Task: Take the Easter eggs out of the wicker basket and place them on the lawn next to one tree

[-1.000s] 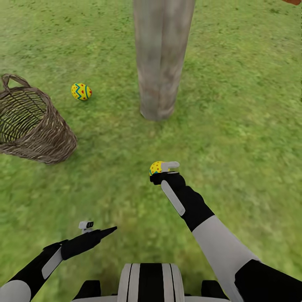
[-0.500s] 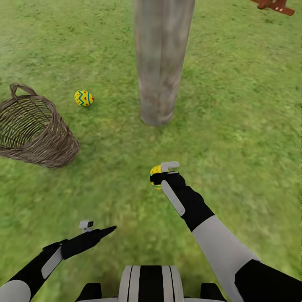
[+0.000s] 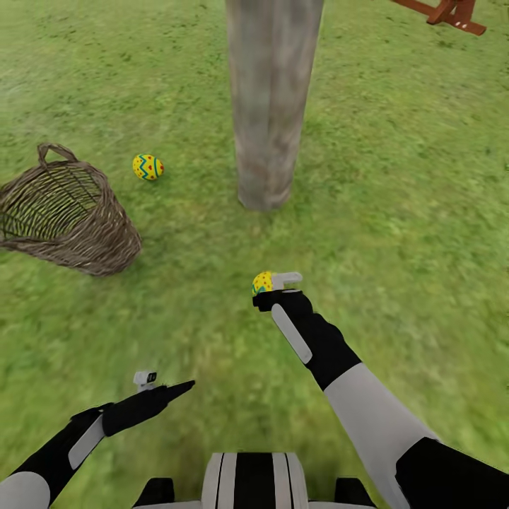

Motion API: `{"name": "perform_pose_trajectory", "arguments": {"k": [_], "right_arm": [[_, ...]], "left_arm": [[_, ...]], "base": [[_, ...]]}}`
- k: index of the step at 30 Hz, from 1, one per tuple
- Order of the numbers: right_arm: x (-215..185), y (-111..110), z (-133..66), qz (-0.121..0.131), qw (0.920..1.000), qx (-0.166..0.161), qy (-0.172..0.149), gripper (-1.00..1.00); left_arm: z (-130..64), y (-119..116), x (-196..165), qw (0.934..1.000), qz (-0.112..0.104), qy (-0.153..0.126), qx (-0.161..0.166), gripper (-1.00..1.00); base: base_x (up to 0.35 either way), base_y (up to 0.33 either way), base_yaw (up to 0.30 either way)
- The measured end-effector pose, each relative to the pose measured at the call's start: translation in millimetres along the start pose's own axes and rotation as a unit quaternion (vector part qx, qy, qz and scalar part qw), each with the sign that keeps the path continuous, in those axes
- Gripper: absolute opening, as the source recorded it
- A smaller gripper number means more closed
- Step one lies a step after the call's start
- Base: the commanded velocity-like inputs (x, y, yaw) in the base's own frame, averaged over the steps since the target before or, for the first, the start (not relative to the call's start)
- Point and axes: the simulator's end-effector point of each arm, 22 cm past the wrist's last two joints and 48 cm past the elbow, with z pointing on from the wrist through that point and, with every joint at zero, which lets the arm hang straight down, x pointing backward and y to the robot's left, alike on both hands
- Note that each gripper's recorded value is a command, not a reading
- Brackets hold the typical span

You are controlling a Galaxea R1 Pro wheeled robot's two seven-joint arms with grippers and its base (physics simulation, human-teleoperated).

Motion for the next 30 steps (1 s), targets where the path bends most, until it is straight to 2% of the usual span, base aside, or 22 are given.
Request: {"name": "perform_pose_trajectory", "arguments": {"k": [6,30], "right_arm": [[-13,1,-15.8,-0.001,1.0,0.0,-0.005,1.0],[-65,3,-78.4,-0.003,0.9997,0.001,-0.025,1.0]], "left_arm": [[-0.1,-18,-7,1.0,0.006,0.0,0.003,1.0],[0.0,-85,-30,0.9996,0.027,-0.004,0.012,1.0]], "base": [[-0.16,0.0,0.0],[-0.003,0.0,0.0]]}}
